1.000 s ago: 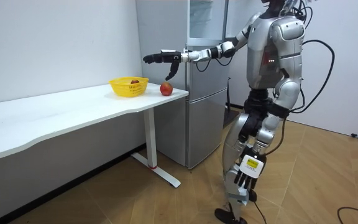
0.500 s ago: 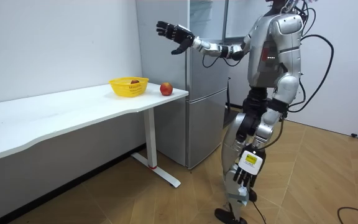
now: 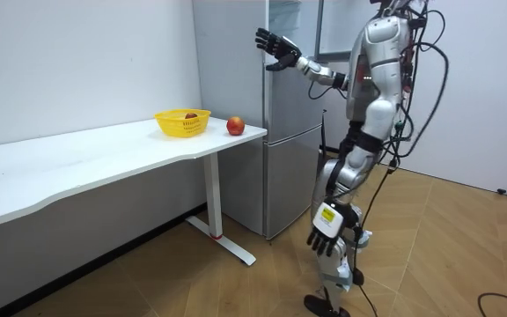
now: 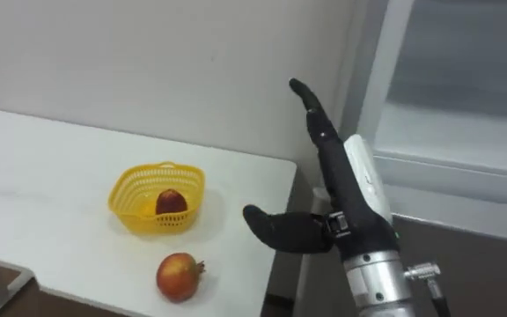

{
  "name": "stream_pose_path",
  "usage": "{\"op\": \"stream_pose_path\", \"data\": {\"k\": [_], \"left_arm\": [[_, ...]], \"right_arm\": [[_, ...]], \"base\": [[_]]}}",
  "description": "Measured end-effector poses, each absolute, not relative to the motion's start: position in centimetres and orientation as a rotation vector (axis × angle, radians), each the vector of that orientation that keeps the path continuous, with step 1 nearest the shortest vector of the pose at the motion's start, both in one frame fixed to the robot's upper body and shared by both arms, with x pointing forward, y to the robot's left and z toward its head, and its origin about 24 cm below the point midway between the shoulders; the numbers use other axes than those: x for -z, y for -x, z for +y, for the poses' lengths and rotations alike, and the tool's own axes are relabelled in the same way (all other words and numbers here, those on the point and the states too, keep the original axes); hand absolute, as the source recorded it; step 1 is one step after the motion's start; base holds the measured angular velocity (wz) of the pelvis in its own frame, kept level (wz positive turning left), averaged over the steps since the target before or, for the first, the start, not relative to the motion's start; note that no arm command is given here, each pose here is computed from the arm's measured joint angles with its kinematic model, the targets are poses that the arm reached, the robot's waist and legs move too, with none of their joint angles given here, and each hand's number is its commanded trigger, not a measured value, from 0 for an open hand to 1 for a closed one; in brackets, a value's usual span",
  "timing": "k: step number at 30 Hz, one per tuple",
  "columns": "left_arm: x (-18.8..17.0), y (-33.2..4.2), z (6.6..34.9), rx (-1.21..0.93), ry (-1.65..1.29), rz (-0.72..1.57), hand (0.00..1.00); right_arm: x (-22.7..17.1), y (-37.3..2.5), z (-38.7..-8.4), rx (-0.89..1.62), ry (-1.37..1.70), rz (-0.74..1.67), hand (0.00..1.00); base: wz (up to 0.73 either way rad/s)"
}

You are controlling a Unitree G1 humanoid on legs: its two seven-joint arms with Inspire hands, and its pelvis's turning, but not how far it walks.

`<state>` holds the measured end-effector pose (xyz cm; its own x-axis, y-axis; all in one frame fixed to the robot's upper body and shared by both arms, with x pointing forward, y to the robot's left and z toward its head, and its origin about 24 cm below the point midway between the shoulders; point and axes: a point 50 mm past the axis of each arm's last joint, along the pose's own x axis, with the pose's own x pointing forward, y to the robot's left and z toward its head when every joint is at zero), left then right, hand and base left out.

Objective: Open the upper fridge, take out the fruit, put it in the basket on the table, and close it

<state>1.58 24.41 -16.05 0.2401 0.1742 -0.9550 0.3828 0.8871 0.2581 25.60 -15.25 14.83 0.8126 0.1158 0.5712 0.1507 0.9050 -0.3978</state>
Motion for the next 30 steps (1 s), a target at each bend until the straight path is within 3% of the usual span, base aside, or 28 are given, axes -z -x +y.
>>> {"op": "stream_pose_path", "data": {"k": [16, 30], "left_arm": [[16.5, -0.6, 23.5, 0.163, -0.505, 1.348, 0.00], [16.6, -0.4, 23.0, 0.148, -0.503, 1.352, 0.00]], "right_arm": [[-15.5, -22.3, -18.3, 0.249, 0.375, -0.721, 0.00], [-9.9, -19.9, -20.4, 0.304, 0.234, -0.422, 0.00]], "base": [[-0.10], [-0.11]]}}
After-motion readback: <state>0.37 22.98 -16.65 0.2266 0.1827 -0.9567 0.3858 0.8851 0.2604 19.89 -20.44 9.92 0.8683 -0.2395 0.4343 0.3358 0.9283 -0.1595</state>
